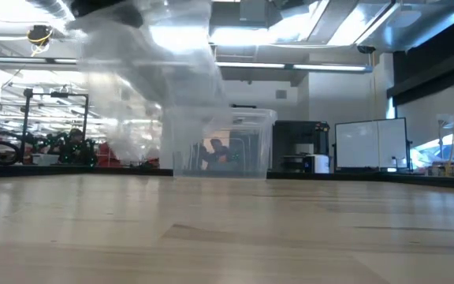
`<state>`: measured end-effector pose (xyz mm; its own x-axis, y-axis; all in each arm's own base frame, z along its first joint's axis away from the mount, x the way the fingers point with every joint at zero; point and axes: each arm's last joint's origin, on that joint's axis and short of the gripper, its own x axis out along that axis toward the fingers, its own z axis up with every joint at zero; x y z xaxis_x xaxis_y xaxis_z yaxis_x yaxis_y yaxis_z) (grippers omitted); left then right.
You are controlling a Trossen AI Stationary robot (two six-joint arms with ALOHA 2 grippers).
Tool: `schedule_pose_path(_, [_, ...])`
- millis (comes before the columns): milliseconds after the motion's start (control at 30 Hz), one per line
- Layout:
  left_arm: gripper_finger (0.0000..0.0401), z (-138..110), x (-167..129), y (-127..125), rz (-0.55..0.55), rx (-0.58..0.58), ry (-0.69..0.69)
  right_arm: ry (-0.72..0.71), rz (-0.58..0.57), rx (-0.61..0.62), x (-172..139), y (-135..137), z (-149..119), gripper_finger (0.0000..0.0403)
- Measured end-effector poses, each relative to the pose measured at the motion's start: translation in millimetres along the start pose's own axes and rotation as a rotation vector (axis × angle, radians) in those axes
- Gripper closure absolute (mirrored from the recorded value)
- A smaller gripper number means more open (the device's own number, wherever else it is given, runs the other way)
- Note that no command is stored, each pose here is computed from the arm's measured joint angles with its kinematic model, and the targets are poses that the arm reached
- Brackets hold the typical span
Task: Roll bandage
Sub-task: Put the rolled green bandage into the transparent zip bag
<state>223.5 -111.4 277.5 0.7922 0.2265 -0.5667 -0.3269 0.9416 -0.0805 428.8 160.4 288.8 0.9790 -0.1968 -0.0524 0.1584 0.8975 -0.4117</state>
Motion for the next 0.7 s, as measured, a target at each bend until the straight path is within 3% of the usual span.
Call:
schedule_pose_path(100, [0.0401, 3, -2, -1, 0.015, 0.033, -0.036, 0.042, -0.034, 0.004, -4, 7, -4, 0.0346])
schedule_pose_path(267, [0.0401, 6, -8, -12, -0.044, 0.098, -0.106, -0.004, -0.091, 0.064, -5, -3, 7, 0.0346])
schedule_pose_path(467, [0.0401, 4, -10, -15, -0.057, 0.099, -0.1, -0.085, -0.107, -0.054, -4, -7, 14, 0.0346])
schedule_pose_path(700, [0.0401, 4, -12, -17, -0.078, 0.092, -0.109, -0.215, -0.031, -0.168, -5, -8, 23, 0.0346])
